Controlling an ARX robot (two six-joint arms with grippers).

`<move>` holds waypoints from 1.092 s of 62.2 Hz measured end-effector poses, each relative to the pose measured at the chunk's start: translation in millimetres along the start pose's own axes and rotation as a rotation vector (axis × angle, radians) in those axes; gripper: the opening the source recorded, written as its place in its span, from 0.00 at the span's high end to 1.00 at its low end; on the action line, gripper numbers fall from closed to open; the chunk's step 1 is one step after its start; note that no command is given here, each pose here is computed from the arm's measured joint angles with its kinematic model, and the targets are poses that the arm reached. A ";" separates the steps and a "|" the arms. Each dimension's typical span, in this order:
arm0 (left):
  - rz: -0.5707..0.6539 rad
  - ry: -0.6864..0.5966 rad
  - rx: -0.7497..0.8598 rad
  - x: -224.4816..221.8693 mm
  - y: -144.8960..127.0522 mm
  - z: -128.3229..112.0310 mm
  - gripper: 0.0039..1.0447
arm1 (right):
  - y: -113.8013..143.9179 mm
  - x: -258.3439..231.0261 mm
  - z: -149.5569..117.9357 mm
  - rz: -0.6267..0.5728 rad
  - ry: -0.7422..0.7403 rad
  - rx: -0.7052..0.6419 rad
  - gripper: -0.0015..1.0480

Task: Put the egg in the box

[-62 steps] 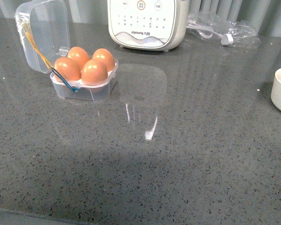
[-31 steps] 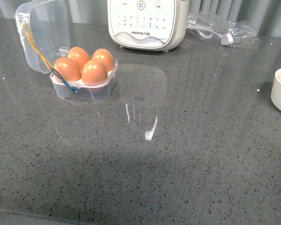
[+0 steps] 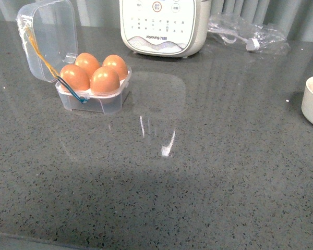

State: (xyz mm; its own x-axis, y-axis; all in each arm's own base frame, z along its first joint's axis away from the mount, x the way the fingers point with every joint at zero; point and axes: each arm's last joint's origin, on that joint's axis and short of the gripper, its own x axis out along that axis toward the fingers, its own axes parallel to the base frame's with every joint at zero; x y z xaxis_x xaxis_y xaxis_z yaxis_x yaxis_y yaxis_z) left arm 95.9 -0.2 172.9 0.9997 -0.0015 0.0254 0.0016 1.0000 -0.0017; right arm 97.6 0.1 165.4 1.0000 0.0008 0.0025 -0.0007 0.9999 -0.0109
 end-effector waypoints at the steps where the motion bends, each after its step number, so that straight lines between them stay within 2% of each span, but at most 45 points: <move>1: 0.000 0.000 0.000 0.0 0.0 0.0 0.06 | 0.0 0.0 0.0 0.000 0.000 0.000 0.80; 5: 0.000 0.000 0.000 0.0 0.0 0.0 0.06 | 0.0 0.0 0.0 0.000 0.000 0.000 0.67; 28: 0.000 0.000 0.000 0.0 0.0 0.0 0.06 | 0.0 0.0 0.0 0.000 0.000 0.000 0.06; 34: 0.015 0.021 -0.007 0.5 0.0 -0.9 0.06 | 0.0 0.0 0.0 0.000 0.000 0.003 0.08; 36: 0.078 0.119 -0.048 0.8 0.2 -2.2 0.06 | 0.0 0.0 0.0 0.000 0.000 0.003 0.07; 40: 0.227 0.391 -0.098 3.0 1.3 -4.3 0.06 | 0.0 0.0 0.0 0.000 0.000 0.003 0.07; 42: 0.265 0.470 -0.106 4.3 1.7 -7.0 0.06 | 0.0 0.0 0.0 0.000 0.000 0.004 0.07; 46: 0.267 0.538 -0.151 7.7 1.5 -12.2 0.06 | 0.0 0.0 0.0 0.002 0.000 0.004 0.07; 55: 0.241 0.474 -0.205 19.6 -0.2 5.1 0.06 | 0.0 0.0 0.0 0.000 0.000 0.004 0.07; 68: 0.134 0.367 -0.222 55.4 -2.2 36.8 0.06 | 0.0 0.0 0.0 0.000 0.000 0.004 0.07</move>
State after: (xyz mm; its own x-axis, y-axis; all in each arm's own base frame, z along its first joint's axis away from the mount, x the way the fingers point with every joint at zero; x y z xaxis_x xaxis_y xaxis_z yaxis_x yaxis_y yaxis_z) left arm 150.4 -2.4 211.1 0.9342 0.0878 -0.3459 -0.1636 0.9668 -0.1964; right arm 97.6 0.1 165.4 1.0000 0.0011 0.0025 -0.0011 1.0000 -0.0071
